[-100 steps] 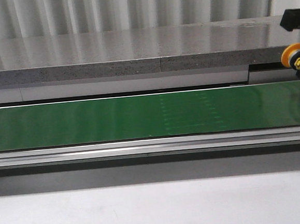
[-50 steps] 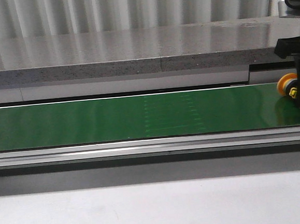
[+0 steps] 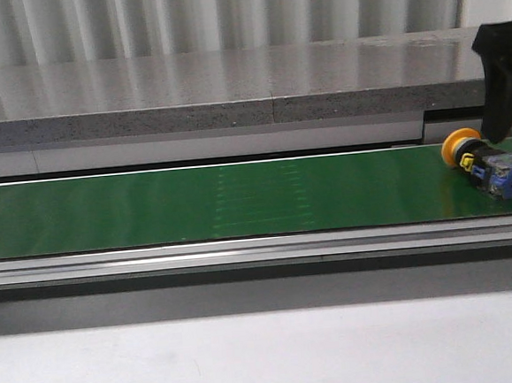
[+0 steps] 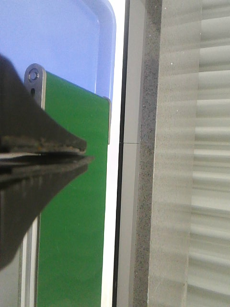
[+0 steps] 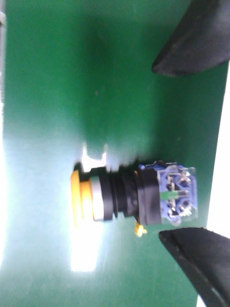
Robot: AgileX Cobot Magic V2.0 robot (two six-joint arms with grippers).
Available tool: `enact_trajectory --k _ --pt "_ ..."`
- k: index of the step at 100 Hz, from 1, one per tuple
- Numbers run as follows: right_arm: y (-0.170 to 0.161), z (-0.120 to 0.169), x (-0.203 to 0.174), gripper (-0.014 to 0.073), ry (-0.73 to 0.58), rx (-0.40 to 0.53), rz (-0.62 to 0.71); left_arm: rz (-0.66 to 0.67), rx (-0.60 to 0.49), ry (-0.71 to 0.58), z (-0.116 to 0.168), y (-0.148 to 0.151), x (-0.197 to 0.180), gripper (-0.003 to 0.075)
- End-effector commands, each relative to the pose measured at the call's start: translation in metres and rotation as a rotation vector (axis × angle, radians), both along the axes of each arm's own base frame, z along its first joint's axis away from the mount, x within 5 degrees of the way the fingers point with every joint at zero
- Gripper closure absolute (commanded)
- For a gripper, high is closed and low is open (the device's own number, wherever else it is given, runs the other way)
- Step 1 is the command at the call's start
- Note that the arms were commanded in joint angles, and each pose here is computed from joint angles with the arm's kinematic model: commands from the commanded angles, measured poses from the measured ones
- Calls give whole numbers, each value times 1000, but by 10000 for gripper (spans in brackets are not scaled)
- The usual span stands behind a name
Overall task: Move button from right to left
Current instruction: 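Lift the button and set it down on the conveyor belt end, then open the right gripper and withdraw it as the belt carries the button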
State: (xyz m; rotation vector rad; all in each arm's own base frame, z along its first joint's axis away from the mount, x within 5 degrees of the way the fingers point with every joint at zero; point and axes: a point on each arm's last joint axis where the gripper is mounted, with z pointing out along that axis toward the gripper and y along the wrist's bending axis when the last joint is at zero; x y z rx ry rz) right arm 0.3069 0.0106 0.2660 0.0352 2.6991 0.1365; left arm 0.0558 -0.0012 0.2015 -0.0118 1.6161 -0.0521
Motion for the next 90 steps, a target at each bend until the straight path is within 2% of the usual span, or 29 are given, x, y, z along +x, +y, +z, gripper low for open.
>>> enact_trajectory --k 1,15,22,29,41,48,65,90 --pt "1 38 -12 -40 -151 2 15 -2 -10 -91 1 0 -1 740" --pt "3 63 -32 -29 -224 4 24 -2 -10 -93 1 0 -1 740" --pt "3 75 -41 53 -264 4 27 -2 -10 -93 1 0 -1 740" --pt "3 85 -50 209 -303 5 27 -2 -11 -95 1 0 -2 740" --pt "3 97 -68 536 -349 5 28 -3 -11 -127 4 0 -2 740" --pt "2 101 -82 671 -392 5 26 -4 -12 -139 5 0 -2 740" --pt "1 101 -120 662 -484 5 19 -4 -12 -139 5 0 -2 740" --pt "-1 85 -185 662 -629 5 11 -4 -12 -139 5 0 -2 740"
